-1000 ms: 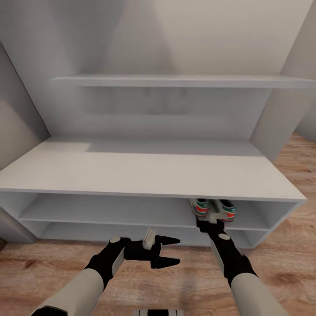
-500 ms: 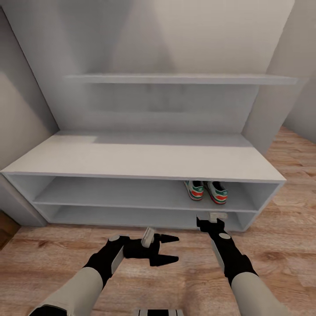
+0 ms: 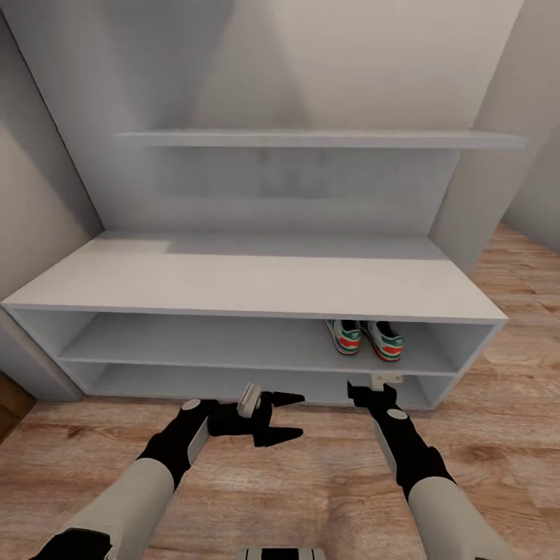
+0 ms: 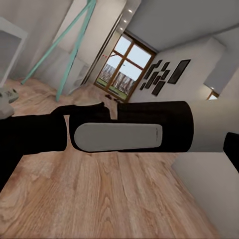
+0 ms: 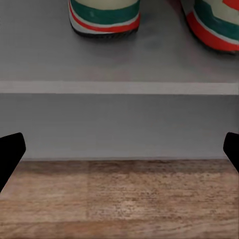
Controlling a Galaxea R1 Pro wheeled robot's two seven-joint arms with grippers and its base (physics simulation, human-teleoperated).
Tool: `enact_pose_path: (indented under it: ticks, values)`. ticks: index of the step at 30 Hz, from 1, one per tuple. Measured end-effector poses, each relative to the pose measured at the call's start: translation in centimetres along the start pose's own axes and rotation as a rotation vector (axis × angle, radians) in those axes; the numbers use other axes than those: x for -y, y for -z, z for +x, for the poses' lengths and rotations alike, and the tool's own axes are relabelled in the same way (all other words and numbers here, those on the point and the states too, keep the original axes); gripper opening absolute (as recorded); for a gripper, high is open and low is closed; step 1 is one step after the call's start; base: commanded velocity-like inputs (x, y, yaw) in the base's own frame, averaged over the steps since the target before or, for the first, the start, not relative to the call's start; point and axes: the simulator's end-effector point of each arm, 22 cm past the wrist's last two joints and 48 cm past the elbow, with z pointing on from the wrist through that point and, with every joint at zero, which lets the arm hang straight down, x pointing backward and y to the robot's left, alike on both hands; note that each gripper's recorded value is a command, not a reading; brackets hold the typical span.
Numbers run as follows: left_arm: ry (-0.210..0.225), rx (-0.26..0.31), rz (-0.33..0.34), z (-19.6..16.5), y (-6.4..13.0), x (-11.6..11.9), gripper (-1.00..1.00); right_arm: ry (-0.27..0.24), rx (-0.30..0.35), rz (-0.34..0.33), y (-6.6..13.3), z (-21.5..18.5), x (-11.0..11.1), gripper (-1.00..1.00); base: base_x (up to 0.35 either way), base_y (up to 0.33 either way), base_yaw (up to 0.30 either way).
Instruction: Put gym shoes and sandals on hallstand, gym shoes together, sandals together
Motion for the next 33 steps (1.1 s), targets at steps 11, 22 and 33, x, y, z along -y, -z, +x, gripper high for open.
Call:
enact_pose_path:
  ticks: [11, 22, 33]
  values:
    - [0.001, 0.004, -0.003, -0.02, 0.1, -0.08, 1.0, -0.001, -0.001, 0.002, -0.04, 0.05, 0.03, 1.0, -0.256, 0.0, 0.0]
    - [0.001, 0.004, -0.003, -0.03, 0.1, -0.08, 1.0, -0.001, -0.001, 0.002, -0.03, 0.05, -0.01, 1.0, -0.339, 0.0, 0.0]
    - [0.001, 0.003, -0.003, -0.02, 0.09, -0.05, 1.0, -0.001, 0.0, 0.001, 0.01, 0.0, -0.05, 1.0, -0.207, 0.0, -0.131]
